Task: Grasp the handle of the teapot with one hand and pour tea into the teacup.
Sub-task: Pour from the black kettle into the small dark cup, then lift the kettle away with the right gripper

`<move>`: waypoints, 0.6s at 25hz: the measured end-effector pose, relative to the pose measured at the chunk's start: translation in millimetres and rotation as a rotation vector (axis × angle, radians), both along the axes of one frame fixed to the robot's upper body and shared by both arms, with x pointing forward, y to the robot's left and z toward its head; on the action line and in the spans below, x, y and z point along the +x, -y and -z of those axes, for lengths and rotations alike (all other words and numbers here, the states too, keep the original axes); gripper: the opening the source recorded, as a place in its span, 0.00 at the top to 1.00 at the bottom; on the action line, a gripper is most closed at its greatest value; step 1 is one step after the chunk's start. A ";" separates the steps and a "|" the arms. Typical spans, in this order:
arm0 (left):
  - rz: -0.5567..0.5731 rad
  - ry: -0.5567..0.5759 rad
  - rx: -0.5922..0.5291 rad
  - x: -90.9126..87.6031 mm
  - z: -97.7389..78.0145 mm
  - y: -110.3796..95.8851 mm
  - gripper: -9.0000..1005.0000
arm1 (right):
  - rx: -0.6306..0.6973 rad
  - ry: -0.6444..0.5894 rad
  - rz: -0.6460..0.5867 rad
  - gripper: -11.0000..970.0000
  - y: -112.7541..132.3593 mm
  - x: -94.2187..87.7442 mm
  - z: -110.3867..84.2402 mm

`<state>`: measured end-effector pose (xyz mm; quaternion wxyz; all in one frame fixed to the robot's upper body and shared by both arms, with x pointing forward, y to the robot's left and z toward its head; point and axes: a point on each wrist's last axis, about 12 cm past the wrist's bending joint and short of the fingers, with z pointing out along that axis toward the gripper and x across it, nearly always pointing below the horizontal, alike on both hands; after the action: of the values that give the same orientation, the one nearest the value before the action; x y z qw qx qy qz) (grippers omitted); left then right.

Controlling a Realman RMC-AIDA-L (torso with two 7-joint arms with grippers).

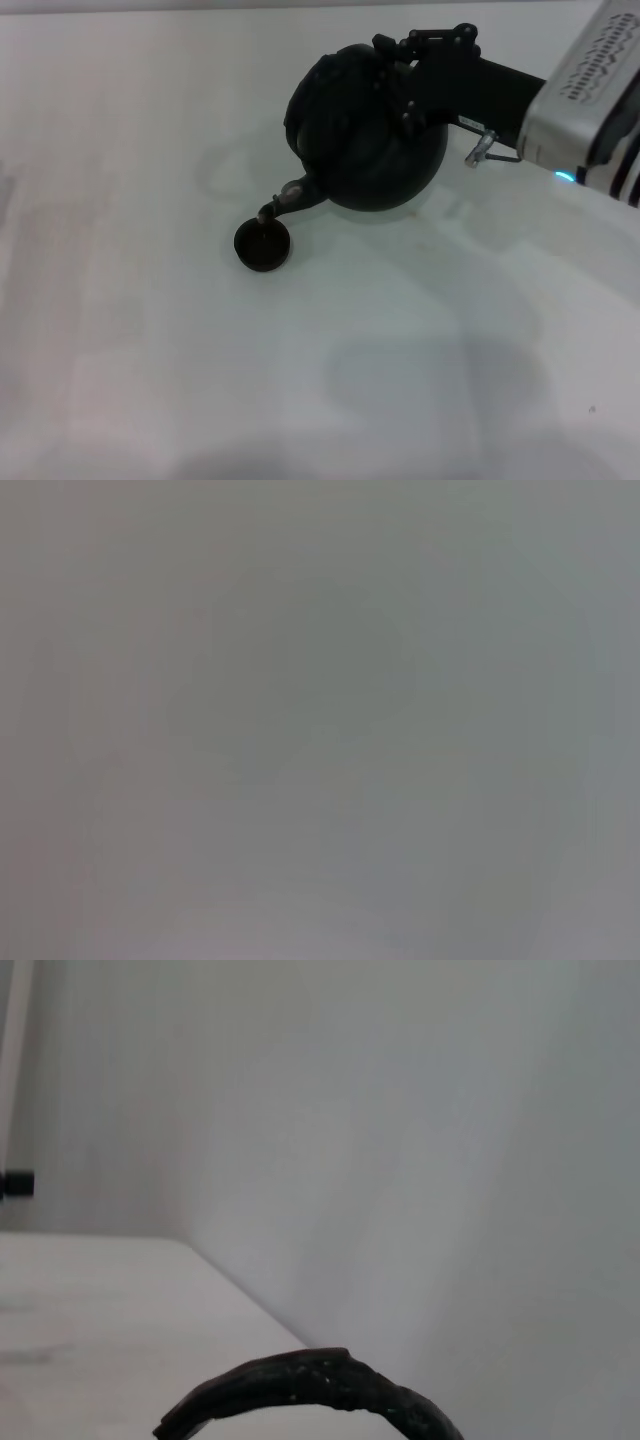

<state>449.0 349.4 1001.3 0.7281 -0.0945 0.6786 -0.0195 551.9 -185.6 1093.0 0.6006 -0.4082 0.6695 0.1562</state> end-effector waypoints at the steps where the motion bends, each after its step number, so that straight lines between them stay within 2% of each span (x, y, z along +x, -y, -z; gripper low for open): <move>1: -0.001 0.000 0.000 0.0 0.0 -0.2 0.14 | -0.012 0.006 -0.002 0.79 -3.0 -0.3 -0.6; 15: -0.009 0.001 0.003 0.3 -0.6 -2.4 0.14 | -0.090 0.076 -0.052 0.80 -14.4 -10.4 -8.0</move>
<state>449.2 351.8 1001.9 0.7288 -0.0964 0.6778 -0.0155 541.5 -171.2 1101.0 0.6024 -0.4577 0.6417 0.1257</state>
